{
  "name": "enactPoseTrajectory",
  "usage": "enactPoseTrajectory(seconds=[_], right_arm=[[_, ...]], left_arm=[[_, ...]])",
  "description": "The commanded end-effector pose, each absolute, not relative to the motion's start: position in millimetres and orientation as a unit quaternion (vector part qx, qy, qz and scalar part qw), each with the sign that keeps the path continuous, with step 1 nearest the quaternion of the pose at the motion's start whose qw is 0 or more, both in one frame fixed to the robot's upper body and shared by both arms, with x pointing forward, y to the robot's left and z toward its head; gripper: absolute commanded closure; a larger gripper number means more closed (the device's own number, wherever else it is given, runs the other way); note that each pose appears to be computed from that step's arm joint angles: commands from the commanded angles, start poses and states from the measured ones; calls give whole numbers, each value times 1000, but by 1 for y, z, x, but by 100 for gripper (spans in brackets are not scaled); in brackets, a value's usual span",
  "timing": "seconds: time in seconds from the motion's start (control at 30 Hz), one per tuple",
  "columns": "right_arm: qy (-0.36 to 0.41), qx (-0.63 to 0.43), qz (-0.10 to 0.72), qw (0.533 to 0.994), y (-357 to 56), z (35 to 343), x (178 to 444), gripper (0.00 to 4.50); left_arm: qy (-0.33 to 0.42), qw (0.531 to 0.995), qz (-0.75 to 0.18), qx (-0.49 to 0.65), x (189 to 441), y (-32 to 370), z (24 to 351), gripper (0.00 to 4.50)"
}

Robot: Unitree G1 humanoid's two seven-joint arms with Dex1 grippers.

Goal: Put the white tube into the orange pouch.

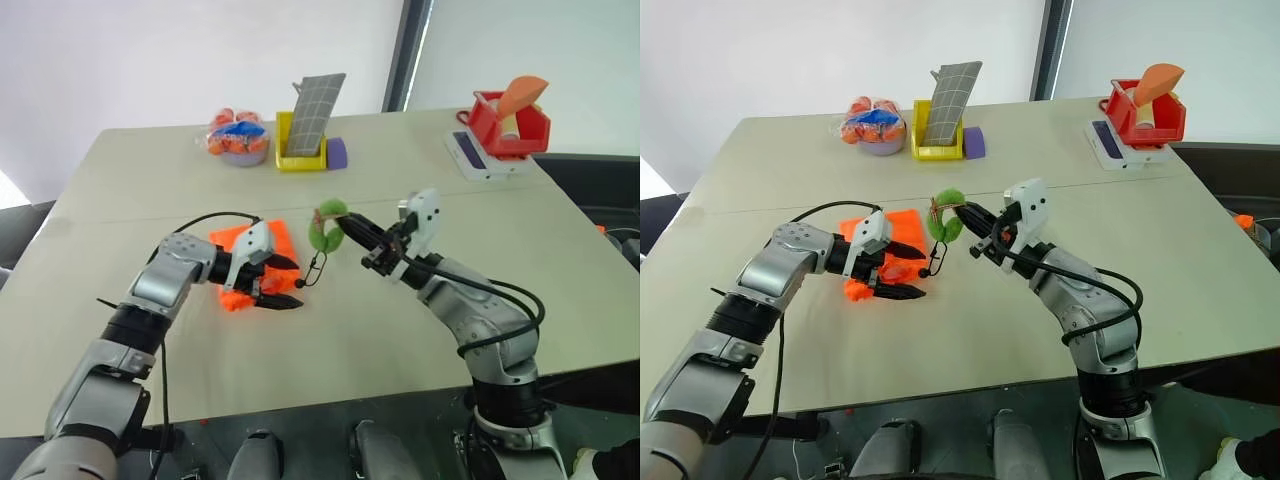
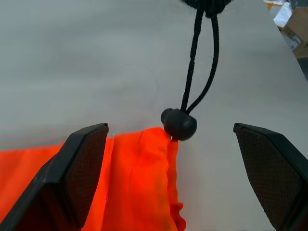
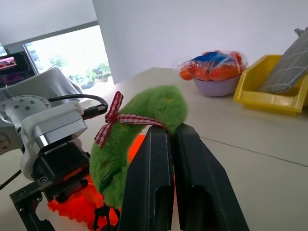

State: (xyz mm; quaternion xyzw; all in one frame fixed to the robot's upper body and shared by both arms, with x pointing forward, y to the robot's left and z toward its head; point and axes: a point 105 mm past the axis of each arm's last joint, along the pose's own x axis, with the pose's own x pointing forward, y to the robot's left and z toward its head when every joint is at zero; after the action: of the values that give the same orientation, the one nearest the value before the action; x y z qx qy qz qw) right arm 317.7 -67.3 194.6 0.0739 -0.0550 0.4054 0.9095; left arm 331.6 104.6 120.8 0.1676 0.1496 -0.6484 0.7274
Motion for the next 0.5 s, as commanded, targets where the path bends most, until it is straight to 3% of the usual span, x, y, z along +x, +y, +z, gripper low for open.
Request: enactPoseTrajectory(seconds=[0.03,0.27,0.5], right_arm=[[-92,60,421,901,-63,212,309,450],[-84,45,406,909,-69,204,313,450],[-72,41,339,937,-105,190,325,450]], left_arm=[[127,726,-655,164,334,103,137,5],[137,725,-652,173,332,114,137,5],[141,742,-634,167,331,129,137,5]])
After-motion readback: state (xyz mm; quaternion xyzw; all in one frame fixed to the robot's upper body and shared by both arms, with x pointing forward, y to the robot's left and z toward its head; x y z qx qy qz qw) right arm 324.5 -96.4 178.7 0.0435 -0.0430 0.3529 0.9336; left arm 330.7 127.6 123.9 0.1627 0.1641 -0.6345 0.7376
